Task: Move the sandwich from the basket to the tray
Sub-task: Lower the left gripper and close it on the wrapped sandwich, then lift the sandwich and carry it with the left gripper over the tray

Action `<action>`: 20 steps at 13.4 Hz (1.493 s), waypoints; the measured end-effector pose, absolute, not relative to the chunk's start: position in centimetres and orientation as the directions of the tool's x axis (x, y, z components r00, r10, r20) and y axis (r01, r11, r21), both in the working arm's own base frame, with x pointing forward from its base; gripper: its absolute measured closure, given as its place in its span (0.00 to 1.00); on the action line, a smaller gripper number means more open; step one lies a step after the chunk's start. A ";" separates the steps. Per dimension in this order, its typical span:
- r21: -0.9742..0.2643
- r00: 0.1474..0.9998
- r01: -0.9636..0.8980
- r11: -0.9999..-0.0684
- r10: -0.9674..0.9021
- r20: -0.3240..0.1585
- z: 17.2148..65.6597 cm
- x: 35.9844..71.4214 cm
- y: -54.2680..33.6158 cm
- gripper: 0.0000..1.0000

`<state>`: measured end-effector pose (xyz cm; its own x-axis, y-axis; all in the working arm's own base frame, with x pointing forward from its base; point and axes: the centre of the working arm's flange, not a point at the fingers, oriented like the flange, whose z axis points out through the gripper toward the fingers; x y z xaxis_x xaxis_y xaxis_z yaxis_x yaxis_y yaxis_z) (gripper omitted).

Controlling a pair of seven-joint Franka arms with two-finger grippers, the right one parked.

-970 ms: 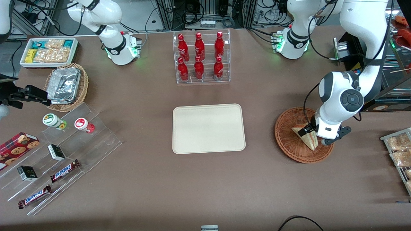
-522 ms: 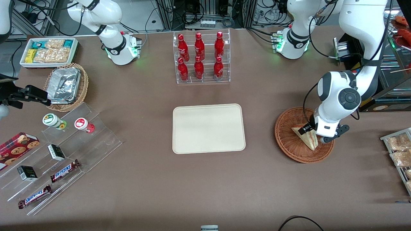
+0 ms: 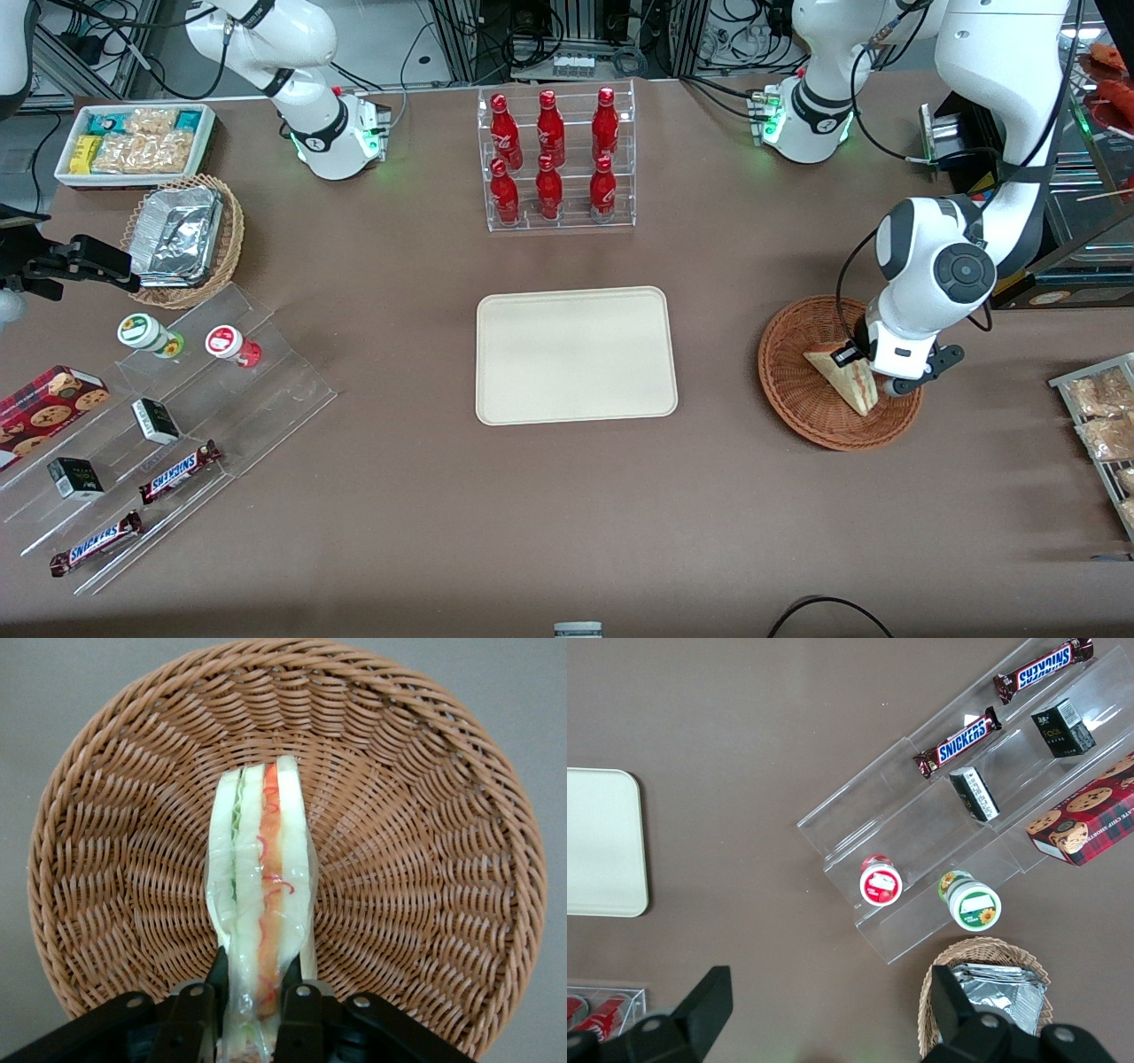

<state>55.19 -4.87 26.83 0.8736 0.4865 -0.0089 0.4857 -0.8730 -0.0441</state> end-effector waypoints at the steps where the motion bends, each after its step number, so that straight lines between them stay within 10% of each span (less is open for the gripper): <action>1: -0.050 0.873 0.486 -0.872 0.487 -0.016 27.3 55.4 -4.9 0.76; 8: -0.091 0.890 0.448 -0.890 0.453 -0.056 36.0 58.2 -7.7 0.85; 20: -0.066 0.996 0.074 -0.995 0.077 -0.039 37.0 54.5 -32.7 0.85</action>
<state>54.53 -32.70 36.98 0.9963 0.0766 -0.0387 0.0739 -0.9951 -0.0661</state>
